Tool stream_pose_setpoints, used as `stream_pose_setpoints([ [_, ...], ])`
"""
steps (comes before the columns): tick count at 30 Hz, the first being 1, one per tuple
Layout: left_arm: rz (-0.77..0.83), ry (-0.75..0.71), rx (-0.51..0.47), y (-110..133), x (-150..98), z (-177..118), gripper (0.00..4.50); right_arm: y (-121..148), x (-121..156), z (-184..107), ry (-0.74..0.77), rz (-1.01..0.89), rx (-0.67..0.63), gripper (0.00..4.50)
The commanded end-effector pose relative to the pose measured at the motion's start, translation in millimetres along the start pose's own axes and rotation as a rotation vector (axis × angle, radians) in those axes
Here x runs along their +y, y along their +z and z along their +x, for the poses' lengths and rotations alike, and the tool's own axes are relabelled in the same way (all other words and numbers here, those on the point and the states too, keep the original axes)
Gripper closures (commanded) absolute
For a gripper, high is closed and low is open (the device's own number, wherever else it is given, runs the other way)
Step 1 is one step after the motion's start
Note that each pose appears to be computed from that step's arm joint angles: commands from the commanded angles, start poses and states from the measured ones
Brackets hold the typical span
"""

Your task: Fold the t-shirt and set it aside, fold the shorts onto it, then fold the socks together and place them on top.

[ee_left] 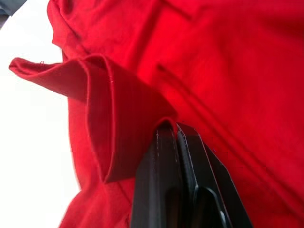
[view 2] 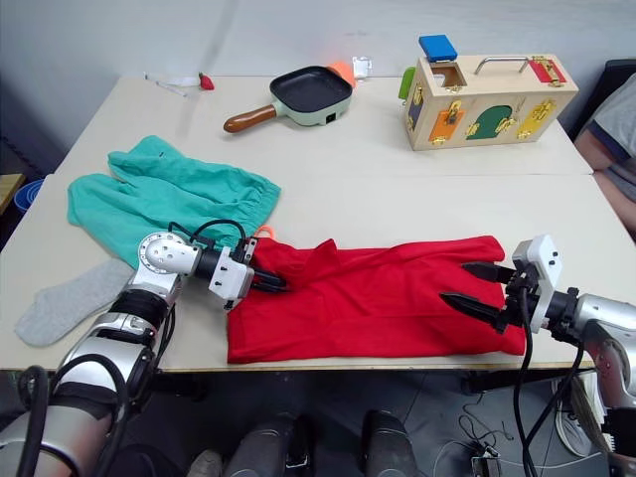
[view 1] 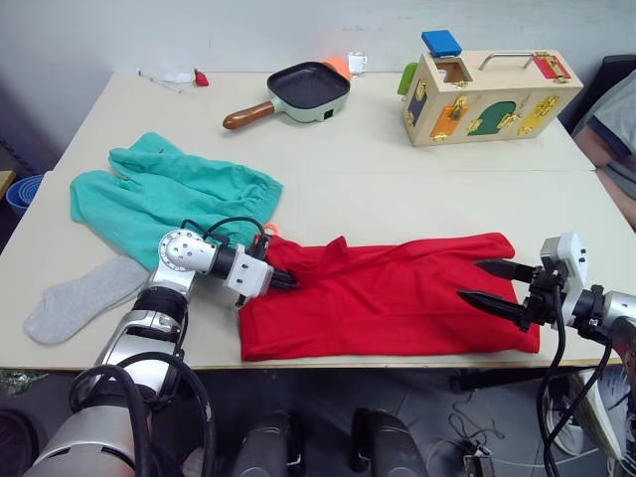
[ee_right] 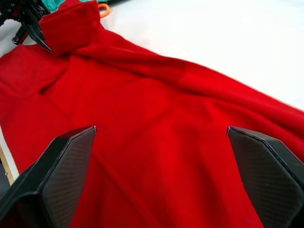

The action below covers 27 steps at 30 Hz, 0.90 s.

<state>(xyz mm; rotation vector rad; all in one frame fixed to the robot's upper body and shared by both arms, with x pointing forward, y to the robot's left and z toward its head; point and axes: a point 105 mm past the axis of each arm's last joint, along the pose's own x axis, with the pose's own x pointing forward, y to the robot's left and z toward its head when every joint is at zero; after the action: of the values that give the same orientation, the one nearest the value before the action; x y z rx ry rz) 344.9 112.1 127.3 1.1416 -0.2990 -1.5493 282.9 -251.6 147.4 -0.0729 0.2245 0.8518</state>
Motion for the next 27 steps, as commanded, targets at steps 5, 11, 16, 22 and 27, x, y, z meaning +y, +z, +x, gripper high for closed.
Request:
stream_pose_setpoints([
  [5, -0.075, 0.076, -0.040, 3.4, 22.6, -13.4, 4.07, 1.6, -2.0, -6.0, -0.020, -0.016, -0.028, 0.00],
  [11, -0.005, 0.044, -0.118, 18.9, 19.8, -14.5, 2.27, -0.3, -7.8, -15.5, -0.050, -0.019, -0.018, 0.00],
  [16, 0.009, -0.034, -0.201, 33.3, 7.6, -9.6, 0.67, -1.4, -11.1, -19.3, -0.064, -0.019, -0.017, 0.00],
  [22, -0.314, -0.027, -0.213, 28.2, -3.5, -30.8, 0.67, -4.0, -13.0, -23.1, -0.069, -0.011, -0.008, 0.00],
  [27, -0.745, 0.084, -0.195, 15.7, -3.2, -51.3, 0.31, -5.0, -12.9, -24.2, -0.068, -0.007, -0.009, 0.00],
])
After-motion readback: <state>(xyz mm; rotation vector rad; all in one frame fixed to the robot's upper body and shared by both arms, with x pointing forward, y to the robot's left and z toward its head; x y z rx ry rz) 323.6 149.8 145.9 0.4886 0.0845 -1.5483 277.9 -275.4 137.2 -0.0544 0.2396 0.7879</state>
